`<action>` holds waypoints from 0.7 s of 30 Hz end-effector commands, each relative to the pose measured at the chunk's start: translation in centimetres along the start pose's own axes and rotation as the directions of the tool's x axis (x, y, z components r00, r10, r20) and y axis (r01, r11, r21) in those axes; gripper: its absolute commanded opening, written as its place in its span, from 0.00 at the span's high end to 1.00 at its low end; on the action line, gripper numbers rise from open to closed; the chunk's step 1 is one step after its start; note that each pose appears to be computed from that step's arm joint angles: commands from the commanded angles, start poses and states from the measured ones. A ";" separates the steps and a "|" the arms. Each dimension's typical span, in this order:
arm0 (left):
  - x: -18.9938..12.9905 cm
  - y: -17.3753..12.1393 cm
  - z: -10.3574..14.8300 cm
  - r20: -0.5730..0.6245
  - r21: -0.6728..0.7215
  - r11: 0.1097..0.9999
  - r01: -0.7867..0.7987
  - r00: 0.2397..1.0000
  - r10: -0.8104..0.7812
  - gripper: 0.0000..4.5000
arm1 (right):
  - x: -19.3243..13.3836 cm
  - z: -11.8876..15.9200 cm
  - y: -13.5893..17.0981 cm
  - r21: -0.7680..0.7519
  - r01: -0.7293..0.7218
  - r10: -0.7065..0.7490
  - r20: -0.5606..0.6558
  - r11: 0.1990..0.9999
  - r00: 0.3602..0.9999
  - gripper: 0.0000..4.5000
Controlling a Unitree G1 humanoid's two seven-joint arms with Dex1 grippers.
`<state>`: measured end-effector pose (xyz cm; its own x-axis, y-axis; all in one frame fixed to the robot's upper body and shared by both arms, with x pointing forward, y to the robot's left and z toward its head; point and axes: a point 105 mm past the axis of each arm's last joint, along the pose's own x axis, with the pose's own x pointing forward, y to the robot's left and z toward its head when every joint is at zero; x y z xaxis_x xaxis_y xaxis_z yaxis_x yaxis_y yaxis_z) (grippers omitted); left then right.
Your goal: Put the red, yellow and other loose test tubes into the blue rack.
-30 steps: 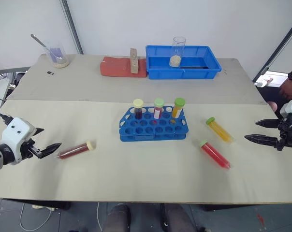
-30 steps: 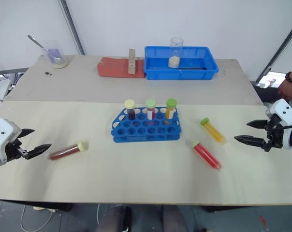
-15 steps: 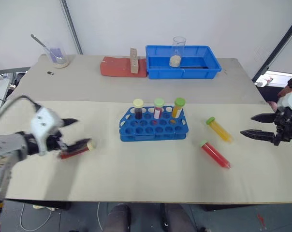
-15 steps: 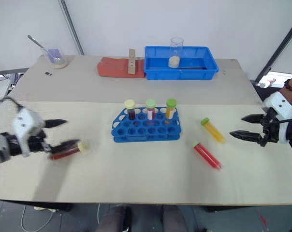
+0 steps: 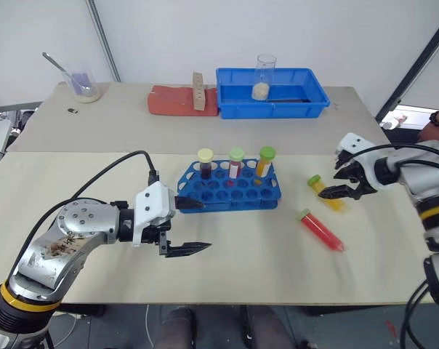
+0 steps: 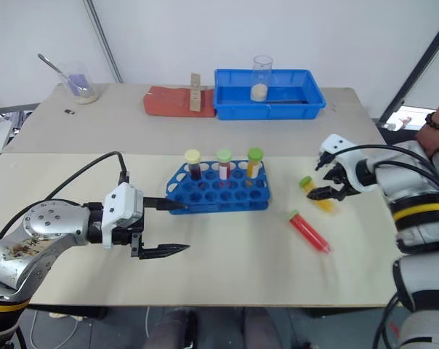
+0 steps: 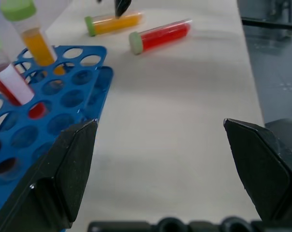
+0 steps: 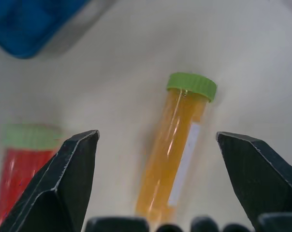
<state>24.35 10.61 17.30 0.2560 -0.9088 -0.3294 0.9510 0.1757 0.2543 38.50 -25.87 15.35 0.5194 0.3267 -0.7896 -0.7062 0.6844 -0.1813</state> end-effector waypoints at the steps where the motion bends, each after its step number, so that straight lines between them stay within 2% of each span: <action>1: 0.5 -0.5 0.8 0.021 0.039 0.999 0.025 0.999 -0.026 0.00 | 0.0 -0.2 -1.7 0.027 0.068 -0.066 -0.046 0.997 0.997 0.04; 6: 1.3 -0.8 1.1 0.036 0.050 0.998 0.027 0.999 -0.029 0.00 | 1.1 -0.5 -1.8 0.065 0.042 -0.036 -0.090 0.997 0.995 0.04; 9: 1.6 -0.9 1.1 0.043 0.053 0.998 0.030 0.999 -0.032 0.00 | 1.4 -0.6 -1.8 0.080 0.038 -0.030 -0.101 0.996 0.994 0.23; 16: 2.1 -0.8 1.1 0.056 0.059 0.998 0.025 0.998 -0.029 0.00 | 1.6 -0.5 -1.6 0.116 0.018 -0.008 -0.089 0.993 0.996 0.75; 17: 2.1 -0.8 1.1 0.062 0.058 0.998 0.023 0.998 -0.027 0.00 | 1.5 -0.3 -1.5 0.122 0.011 -0.001 -0.077 0.992 0.997 0.79; 21: 2.1 -0.5 1.1 0.088 0.045 0.999 0.024 0.996 -0.027 0.00 | 0.4 0.9 -1.7 0.126 -0.012 0.013 -0.011 0.992 1.000 0.79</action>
<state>24.18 8.30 16.72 0.2154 -0.9349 -0.2820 0.9561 0.1432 0.2555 39.74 -26.40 13.21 0.4509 0.3019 -0.8400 -0.6451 0.7606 -0.0729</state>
